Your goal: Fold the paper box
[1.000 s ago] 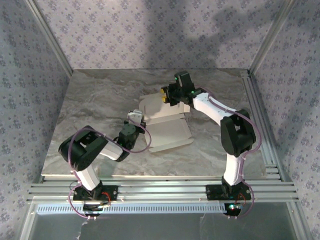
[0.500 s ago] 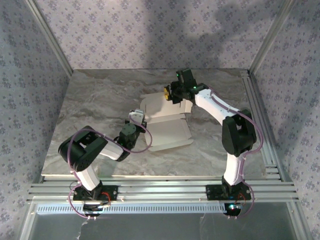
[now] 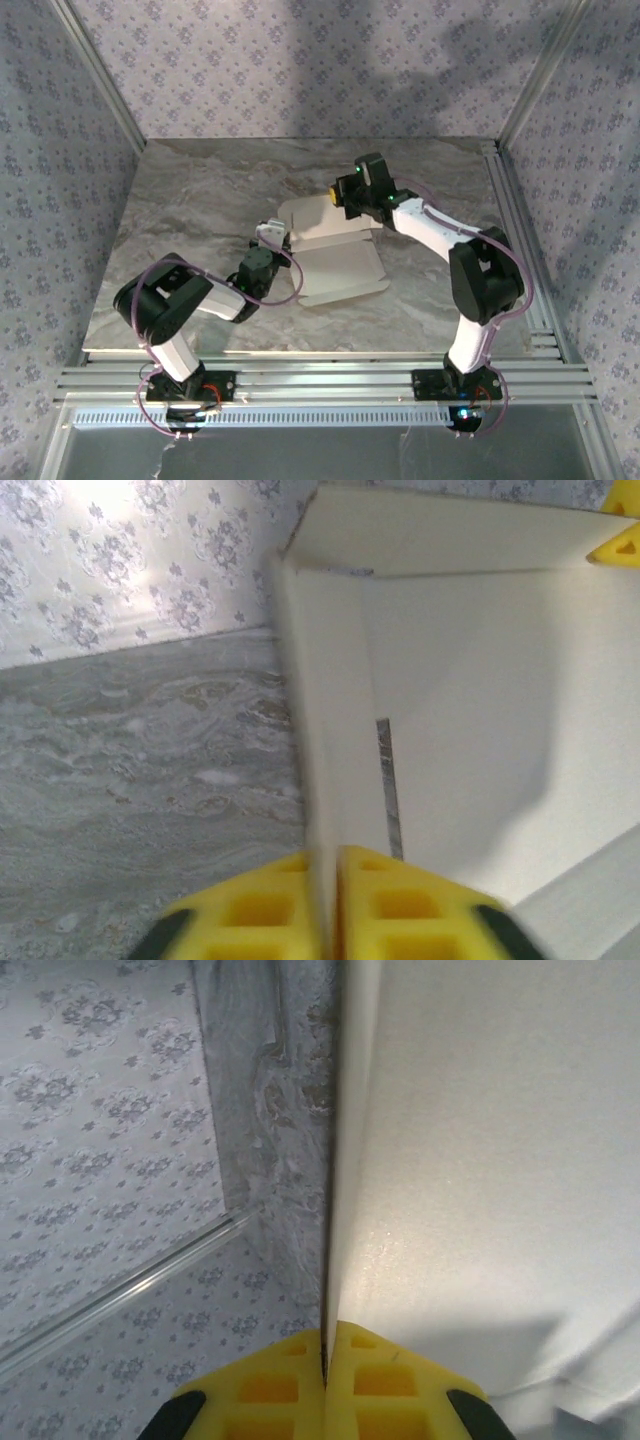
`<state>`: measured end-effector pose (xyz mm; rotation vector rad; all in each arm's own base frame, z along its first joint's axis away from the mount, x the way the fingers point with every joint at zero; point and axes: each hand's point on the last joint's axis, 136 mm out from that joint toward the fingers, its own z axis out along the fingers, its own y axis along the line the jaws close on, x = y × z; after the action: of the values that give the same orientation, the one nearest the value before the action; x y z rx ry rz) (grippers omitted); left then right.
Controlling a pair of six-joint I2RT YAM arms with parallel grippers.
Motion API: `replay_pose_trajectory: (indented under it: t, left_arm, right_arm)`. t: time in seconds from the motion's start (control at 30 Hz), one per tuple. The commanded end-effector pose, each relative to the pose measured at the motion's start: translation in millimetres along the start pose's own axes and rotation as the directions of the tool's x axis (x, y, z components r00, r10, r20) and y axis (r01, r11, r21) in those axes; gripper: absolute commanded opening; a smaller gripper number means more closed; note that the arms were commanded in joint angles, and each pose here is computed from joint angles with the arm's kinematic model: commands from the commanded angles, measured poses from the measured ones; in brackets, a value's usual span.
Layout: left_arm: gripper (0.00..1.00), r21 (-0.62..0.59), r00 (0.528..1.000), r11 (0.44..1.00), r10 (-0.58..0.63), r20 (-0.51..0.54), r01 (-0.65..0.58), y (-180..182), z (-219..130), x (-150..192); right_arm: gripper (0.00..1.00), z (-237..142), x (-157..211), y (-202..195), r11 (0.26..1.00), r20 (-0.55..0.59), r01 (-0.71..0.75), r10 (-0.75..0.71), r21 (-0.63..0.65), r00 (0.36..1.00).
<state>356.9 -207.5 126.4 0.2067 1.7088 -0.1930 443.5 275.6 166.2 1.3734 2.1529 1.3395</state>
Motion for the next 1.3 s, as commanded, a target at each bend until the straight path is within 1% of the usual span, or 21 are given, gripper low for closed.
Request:
replay_pose_trajectory:
  t: [0.0,0.07,0.1,0.13,0.2,0.27,0.33,0.4,0.43,0.47,0.53,0.57,0.67,0.73,0.8,0.83,0.9,1.0,1.1,1.23,1.27]
  left_arm:
    - [0.41,-0.005,0.989,0.990,-0.144,0.027,0.144,13.5,-8.1,-22.0]
    - [0.49,-0.036,0.968,0.968,-0.249,0.009,0.250,27.6,-14.0,-30.6]
    - [0.51,-0.051,0.942,0.941,-0.335,-0.008,0.334,35.8,-17.2,-37.3]
    - [0.51,-0.074,0.899,0.899,-0.436,-0.036,0.432,44.3,-20.3,-44.3]
    - [0.48,-0.131,0.805,0.809,-0.586,-0.097,0.573,53.2,-27.6,-60.5]
    - [0.47,-0.141,0.717,0.731,-0.682,-0.141,0.668,50.2,-37.0,-84.7]
    - [0.42,-0.137,0.646,0.668,-0.743,-0.176,0.731,42.7,-41.2,-116.6]
    - [0.40,-0.146,0.611,0.656,-0.748,-0.260,0.741,32.2,-36.4,-134.0]
    - [0.40,-0.170,0.597,0.658,-0.744,-0.301,0.734,28.3,-33.1,-134.9]
    - [0.39,-0.194,0.568,0.649,-0.747,-0.346,0.736,22.8,-29.1,-135.0]
    - [0.39,-0.233,0.467,0.592,-0.775,-0.426,0.771,11.7,-16.0,-123.6]
    - [0.39,-0.229,0.437,0.568,-0.785,-0.438,0.791,7.6,-10.0,-123.7]
    - [0.38,-0.211,0.417,0.540,-0.798,-0.436,0.815,1.3,3.2,-130.1]
    - [0.38,-0.225,0.390,0.528,-0.799,-0.457,0.819,-3.9,7.4,-127.1]
    - [0.39,-0.269,0.351,0.508,-0.812,-0.467,0.818,-4.6,7.3,-115.4]
    - [0.39,-0.258,0.339,0.493,-0.816,-0.469,0.831,-7.1,8.2,-114.6]
    - [0.39,-0.253,0.293,0.446,-0.831,-0.472,0.859,-12.6,10.1,-112.1]
    - [0.39,-0.248,0.266,0.411,-0.847,-0.461,0.878,-16.9,10.1,-116.3]
    - [0.43,-0.222,0.235,0.366,-0.858,-0.457,0.904,-26.4,8.0,-124.5]
    - [0.42,-0.226,0.205,0.339,-0.862,-0.463,0.913,-33.4,2.9,-129.9]
    - [0.42,-0.222,0.213,0.344,-0.862,-0.460,0.913,-33.3,1.7,-132.9]
  right_arm:
    - [0.00,0.4,-12.6,-5.9,0.994,0.064,0.043,-0.037,-0.103,0.997]
    - [0.00,-2.2,-13.9,-5.7,0.989,0.073,0.051,-0.041,-0.138,0.996]
    - [0.00,-3.5,-14.3,-3.2,0.985,0.079,0.064,-0.052,-0.158,0.996]
    - [0.00,-5.9,-14.0,-0.6,0.981,0.084,0.076,-0.062,-0.177,0.995]
    - [0.00,-9.2,-14.1,4.4,0.972,0.094,0.092,-0.073,-0.216,0.993]
    - [0.00,-11.4,-12.4,11.7,0.958,0.094,0.111,-0.089,-0.263,0.992]
    - [0.00,-11.5,-10.5,14.7,0.952,0.084,0.123,-0.103,-0.280,0.991]
    - [0.00,-11.4,-9.3,15.5,0.948,0.078,0.126,-0.108,-0.294,0.991]
    - [0.00,-11.7,-8.2,18.0,0.942,0.074,0.130,-0.113,-0.310,0.991]
    - [0.00,-11.8,-7.4,18.5,0.941,0.068,0.126,-0.110,-0.315,0.992]
    - [0.00,-14.3,-5.0,20.6,0.937,0.065,0.128,-0.112,-0.324,0.992]
    - [0.00,-15.8,-4.0,21.1,0.936,0.066,0.129,-0.114,-0.326,0.991]
    - [0.00,-21.3,-0.3,24.0,0.935,0.062,0.135,-0.121,-0.329,0.991]
    - [0.00,-25.6,1.4,26.7,0.931,0.063,0.139,-0.125,-0.338,0.990]
    - [0.00,-30.0,2.3,30.7,0.927,0.066,0.147,-0.132,-0.344,0.989]
    - [0.00,-32.0,2.2,32.5,0.927,0.067,0.151,-0.136,-0.344,0.988]
    - [0.00,-33.4,4.6,32.8,0.930,0.061,0.159,-0.147,-0.332,0.987]
    - [0.00,-32.9,7.9,27.8,0.945,0.030,0.136,-0.133,-0.297,0.991]
    - [0.00,-37.7,9.4,28.4,0.950,0.018,0.115,-0.115,-0.289,0.993]
    - [0.00,-48.5,6.7,37.5,0.948,0.030,0.128,-0.125,-0.293,0.992]
    - [0.00,-51.1,6.2,40.6,0.946,0.030,0.132,-0.129,-0.297,0.991]
